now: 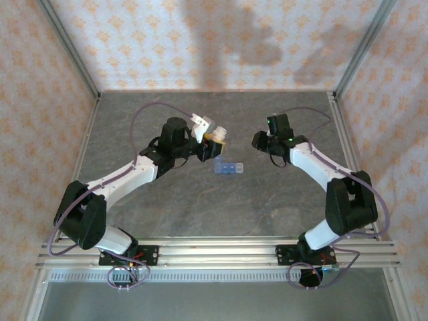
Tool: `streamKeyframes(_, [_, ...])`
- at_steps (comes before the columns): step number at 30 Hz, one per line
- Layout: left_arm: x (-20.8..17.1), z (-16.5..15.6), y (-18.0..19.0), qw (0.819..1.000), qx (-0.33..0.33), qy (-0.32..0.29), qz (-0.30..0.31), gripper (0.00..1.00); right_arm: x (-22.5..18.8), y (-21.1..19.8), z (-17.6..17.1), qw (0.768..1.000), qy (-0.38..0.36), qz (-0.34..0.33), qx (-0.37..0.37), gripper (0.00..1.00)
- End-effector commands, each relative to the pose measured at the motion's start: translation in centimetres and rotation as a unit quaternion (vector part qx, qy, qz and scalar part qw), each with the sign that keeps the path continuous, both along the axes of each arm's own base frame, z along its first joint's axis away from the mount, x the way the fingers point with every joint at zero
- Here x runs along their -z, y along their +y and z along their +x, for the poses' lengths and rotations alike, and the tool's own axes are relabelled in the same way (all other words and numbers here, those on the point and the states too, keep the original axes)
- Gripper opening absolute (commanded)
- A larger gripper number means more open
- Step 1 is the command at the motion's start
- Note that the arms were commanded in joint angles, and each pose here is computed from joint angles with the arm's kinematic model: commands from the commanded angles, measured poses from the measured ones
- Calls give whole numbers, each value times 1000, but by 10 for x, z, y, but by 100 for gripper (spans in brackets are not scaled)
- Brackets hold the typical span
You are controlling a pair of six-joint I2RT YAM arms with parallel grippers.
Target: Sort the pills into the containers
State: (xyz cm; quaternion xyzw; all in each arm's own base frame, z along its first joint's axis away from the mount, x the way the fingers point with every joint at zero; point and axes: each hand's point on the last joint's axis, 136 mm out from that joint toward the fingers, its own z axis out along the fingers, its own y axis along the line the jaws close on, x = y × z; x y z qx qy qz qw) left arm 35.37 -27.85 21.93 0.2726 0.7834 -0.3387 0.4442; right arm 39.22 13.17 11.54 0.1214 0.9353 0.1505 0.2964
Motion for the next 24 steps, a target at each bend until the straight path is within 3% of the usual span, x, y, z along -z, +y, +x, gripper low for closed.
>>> streamKeyframes(1, [26, 4, 15, 999, -32, 19, 40, 0, 22, -36, -2, 994, 13, -85, 74, 32])
streamKeyframes(9, [65, 6, 29, 991, -62, 68, 93, 0, 63, -52, -17, 977, 43, -168, 122, 32])
streamKeyframes(16, [81, 4, 33, 988, -68, 85, 112, 0, 91, -46, -26, 976, 72, -164, 125, 38])
streamKeyframes(22, [83, 3, 33, 987, -69, 90, 114, 0, 104, -43, -31, 976, 94, -154, 124, 50])
streamKeyframes(24, [83, 2, 33, 986, -66, 93, 118, 0, 104, -42, -32, 976, 96, -151, 121, 61])
